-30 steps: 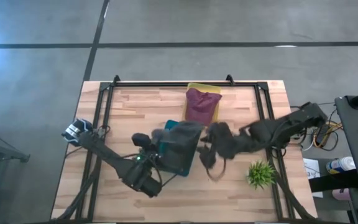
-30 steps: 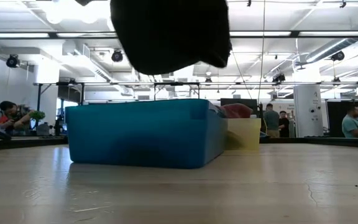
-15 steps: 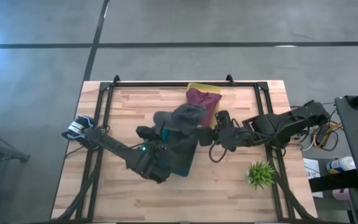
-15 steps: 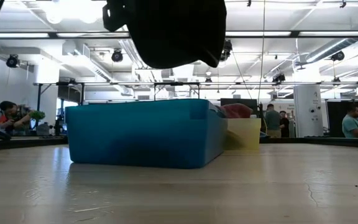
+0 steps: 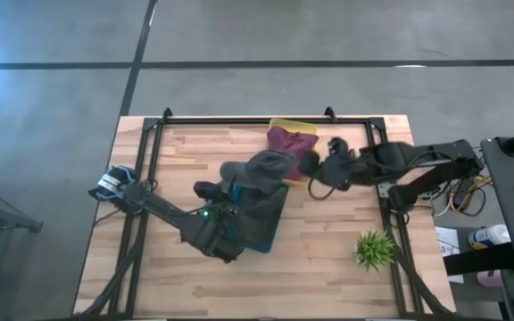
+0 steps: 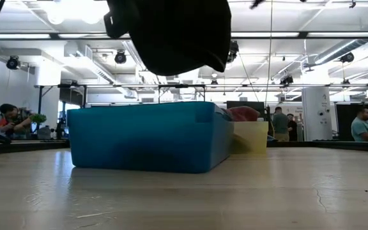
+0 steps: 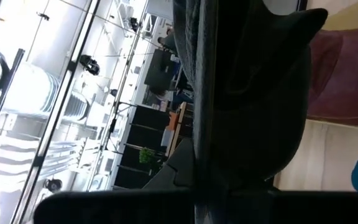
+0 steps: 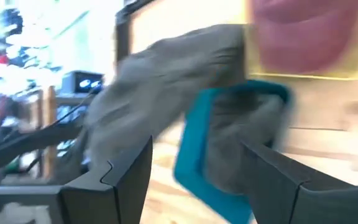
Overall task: Pick & Place hat
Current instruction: Put the black cap into the blue bin
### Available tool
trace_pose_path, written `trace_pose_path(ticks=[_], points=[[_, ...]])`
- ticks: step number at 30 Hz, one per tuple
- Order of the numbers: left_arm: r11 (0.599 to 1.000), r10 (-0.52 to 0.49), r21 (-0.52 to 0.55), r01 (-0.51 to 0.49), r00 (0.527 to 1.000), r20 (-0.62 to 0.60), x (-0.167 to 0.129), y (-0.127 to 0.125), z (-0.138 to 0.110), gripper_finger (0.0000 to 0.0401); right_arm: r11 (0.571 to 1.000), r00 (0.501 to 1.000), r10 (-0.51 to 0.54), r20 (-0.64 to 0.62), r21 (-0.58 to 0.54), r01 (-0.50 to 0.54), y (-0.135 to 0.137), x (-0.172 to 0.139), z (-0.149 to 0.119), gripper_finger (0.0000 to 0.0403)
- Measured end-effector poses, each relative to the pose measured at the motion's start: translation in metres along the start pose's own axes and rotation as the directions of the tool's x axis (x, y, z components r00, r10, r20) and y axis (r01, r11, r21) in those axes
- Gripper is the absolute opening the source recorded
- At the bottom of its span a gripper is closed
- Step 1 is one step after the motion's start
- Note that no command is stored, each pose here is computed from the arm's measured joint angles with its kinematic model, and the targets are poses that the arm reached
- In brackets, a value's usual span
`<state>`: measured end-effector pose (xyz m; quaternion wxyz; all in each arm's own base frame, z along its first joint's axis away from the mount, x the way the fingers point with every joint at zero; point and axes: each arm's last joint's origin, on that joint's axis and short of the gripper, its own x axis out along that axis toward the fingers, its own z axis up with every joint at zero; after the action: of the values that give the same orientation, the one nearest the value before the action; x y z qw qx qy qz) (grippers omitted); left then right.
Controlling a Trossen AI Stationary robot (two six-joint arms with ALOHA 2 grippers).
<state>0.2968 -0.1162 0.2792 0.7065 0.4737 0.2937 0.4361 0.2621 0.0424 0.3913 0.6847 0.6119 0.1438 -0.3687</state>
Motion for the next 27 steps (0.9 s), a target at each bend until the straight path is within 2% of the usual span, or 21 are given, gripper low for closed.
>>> trace_pose_path(ticks=[3,8,11,14,23,27], points=[[1.0,0.005,-0.021,-0.005,1.0,-0.011,0.004,0.0,0.0,0.0008,0.997,0.999,-0.051,0.009,0.066,0.05,-0.008,-0.004,0.02,0.0219],[0.998,0.008,-0.062,-0.009,1.0,-0.015,0.006,-0.002,0.003,0.0008,0.991,0.997,0.079,-0.004,0.109,-0.078,-0.008,0.001,0.045,0.0219],[0.997,0.008,-0.079,-0.009,1.0,-0.015,0.006,-0.003,0.004,0.0007,0.99,0.996,0.075,-0.039,0.123,-0.069,-0.014,0.014,0.057,0.0219],[0.997,0.009,-0.074,-0.01,1.0,-0.016,0.006,-0.003,0.004,0.0007,0.988,0.993,0.061,-0.1,0.15,-0.045,-0.022,0.029,0.061,0.0219],[1.0,0.023,-0.018,-0.024,0.999,-0.047,0.017,-0.004,0.005,0.0007,0.948,0.958,0.255,-0.131,0.231,-0.22,-0.029,0.061,0.07,0.0219],[1.0,0.03,0.006,-0.03,0.997,-0.064,0.024,-0.006,0.009,0.0007,0.937,0.944,0.288,-0.162,0.25,-0.243,-0.038,0.075,0.073,0.0219]])
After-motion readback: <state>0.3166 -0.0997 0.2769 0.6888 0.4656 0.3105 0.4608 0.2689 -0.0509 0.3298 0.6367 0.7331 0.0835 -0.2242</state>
